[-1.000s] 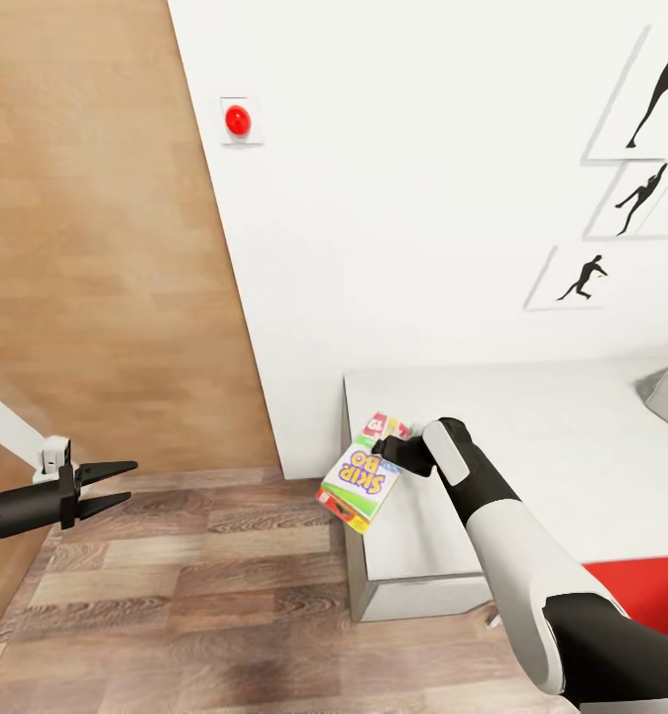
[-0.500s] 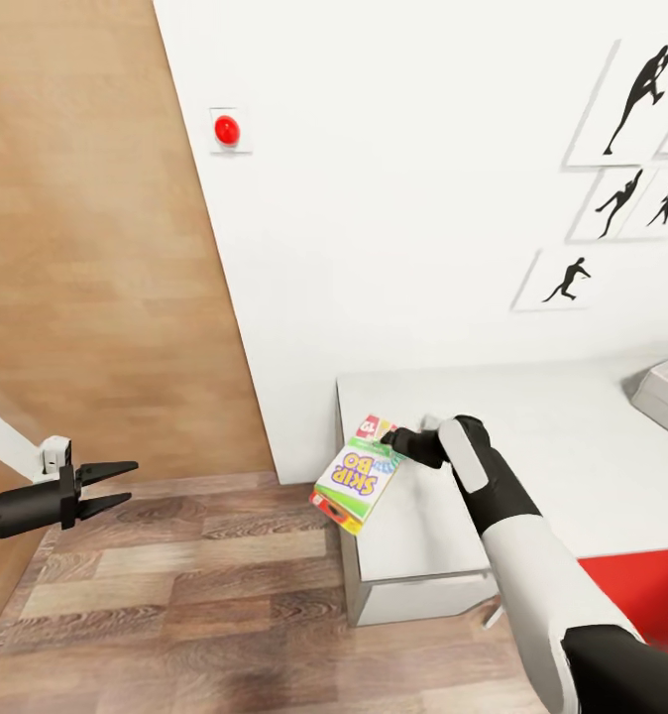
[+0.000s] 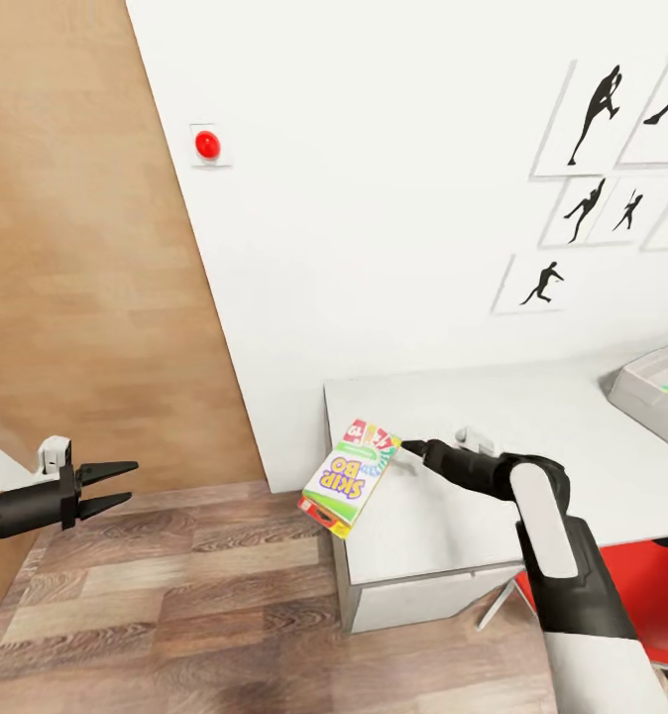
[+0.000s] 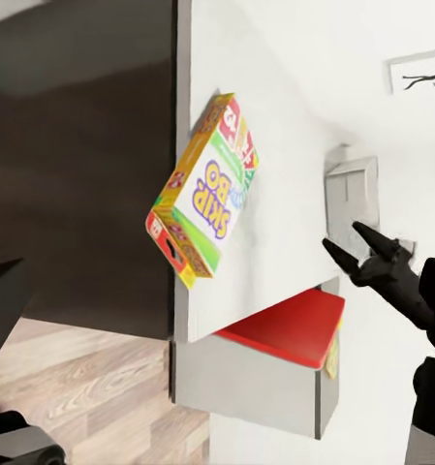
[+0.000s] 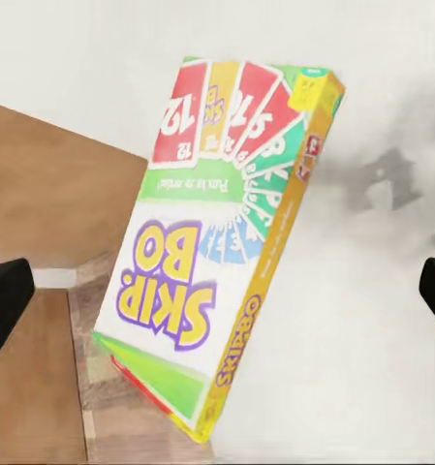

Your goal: Put all the toys in the child's room - the three board games (two on the bed and one on the table), the two jigsaw puzzles on the table, and the tennis ball on the table - inside the toy box on the table in the child's room.

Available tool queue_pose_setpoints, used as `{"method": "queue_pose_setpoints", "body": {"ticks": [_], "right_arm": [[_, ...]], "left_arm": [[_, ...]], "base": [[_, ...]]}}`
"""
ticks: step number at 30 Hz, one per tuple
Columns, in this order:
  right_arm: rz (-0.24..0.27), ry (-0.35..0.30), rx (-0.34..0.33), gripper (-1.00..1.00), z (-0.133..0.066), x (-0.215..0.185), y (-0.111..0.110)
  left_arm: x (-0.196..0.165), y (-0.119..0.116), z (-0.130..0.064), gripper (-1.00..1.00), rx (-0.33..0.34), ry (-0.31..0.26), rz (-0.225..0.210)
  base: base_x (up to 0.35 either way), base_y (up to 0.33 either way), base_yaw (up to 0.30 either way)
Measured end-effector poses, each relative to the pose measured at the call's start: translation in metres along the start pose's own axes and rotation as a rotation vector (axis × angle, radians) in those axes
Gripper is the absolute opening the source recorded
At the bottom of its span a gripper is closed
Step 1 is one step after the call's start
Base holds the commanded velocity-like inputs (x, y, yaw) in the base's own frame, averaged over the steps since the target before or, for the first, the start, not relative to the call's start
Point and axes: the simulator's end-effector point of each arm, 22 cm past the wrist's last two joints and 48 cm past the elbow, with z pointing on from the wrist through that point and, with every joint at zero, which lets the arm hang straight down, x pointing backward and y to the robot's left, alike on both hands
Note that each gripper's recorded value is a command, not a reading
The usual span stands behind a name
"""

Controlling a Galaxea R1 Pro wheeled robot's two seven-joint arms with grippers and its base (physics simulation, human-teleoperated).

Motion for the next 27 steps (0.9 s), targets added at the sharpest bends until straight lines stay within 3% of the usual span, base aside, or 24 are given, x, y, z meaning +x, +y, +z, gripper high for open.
{"method": "queue_pose_setpoints", "body": {"ticks": [3,8,13,27], "right_arm": [[0.039,0.008,-0.092,1.00,-0.010,0.018,0.011],[0.098,0.044,-0.331,1.00,-0.028,0.054,0.046],[0.139,-0.013,-0.532,1.00,-0.052,0.058,0.073],[0.084,-0.067,-0.713,1.00,-0.086,0.044,0.094]], "left_arm": [[-0.001,-0.002,-0.001,1.00,0.002,-0.002,0.004],[-0.002,-0.006,-0.003,1.00,0.006,-0.007,0.010],[-0.003,-0.010,-0.006,1.00,0.010,-0.012,0.016],[-0.008,-0.017,-0.009,1.00,0.022,-0.029,0.034]], "base": [[0.000,0.000,-0.057],[0.000,0.000,-0.015],[0.000,0.000,-0.003],[0.000,0.000,0.000]]}}
